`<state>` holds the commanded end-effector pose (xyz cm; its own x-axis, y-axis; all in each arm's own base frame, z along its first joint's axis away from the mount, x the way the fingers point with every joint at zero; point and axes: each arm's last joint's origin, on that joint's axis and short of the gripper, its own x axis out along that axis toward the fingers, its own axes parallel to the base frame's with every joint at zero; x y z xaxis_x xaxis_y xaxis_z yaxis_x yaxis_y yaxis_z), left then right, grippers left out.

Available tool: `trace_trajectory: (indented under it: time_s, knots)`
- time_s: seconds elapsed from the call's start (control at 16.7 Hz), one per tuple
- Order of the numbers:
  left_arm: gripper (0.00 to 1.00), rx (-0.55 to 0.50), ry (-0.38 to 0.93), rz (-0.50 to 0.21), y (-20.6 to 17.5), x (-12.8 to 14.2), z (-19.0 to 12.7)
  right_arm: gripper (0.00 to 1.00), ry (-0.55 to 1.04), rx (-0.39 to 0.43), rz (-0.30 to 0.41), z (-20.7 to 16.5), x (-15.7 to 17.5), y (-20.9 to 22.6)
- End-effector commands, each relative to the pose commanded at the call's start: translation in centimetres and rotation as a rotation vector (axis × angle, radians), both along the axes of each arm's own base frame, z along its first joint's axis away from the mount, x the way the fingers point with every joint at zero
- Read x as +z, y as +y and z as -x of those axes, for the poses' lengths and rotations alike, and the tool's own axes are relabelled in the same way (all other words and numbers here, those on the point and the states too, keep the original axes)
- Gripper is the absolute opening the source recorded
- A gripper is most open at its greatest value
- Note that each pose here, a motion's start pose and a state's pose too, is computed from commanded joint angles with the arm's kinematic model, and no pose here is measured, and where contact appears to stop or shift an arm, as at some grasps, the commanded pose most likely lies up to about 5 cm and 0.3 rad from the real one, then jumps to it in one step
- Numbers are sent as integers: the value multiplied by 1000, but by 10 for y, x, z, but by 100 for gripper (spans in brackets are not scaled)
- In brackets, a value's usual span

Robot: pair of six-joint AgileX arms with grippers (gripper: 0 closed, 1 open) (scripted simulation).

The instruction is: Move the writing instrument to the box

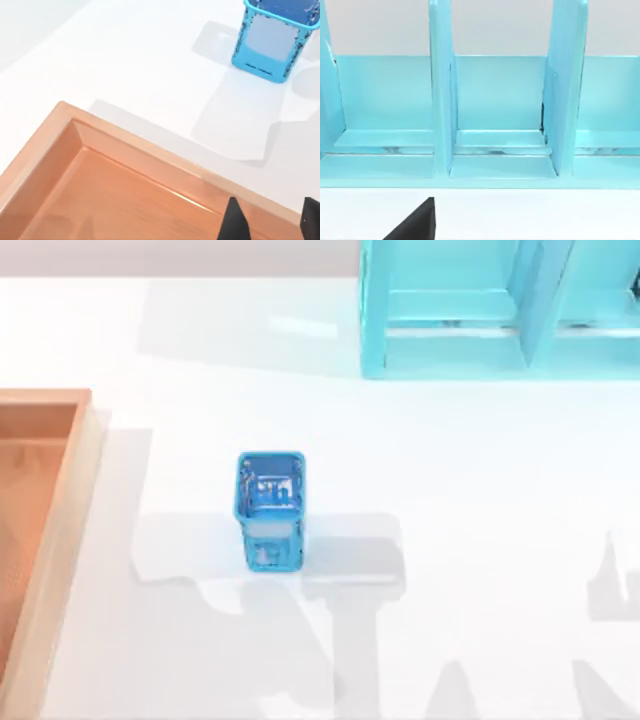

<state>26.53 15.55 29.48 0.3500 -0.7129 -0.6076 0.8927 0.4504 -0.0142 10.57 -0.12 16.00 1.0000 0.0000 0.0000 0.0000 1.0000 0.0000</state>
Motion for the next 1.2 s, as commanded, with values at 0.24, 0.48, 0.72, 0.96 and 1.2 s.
trace_trajectory:
  time_s: [0.24, 0.48, 0.72, 0.96, 1.2]
  knots:
    - [0, -4, 0, -3, -2, 0, 0, 100, 0, 0, 0, 0, 0, 0]
    - [0, -6, 13, 2, -11, -21, -5, 100, 0, 0, 0, 0, 0, 0]
    - [0, -5, -15, -13, -19, -49, -12, 100, 0, 0, 0, 0, 0, 0]
    - [0, 0, 0, 0, -24, -59, -12, 100, 0, 0, 0, 0, 0, 0]
    - [15, 0, 0, 0, -24, -59, -12, 100, 0, 0, 0, 0, 0, 0]
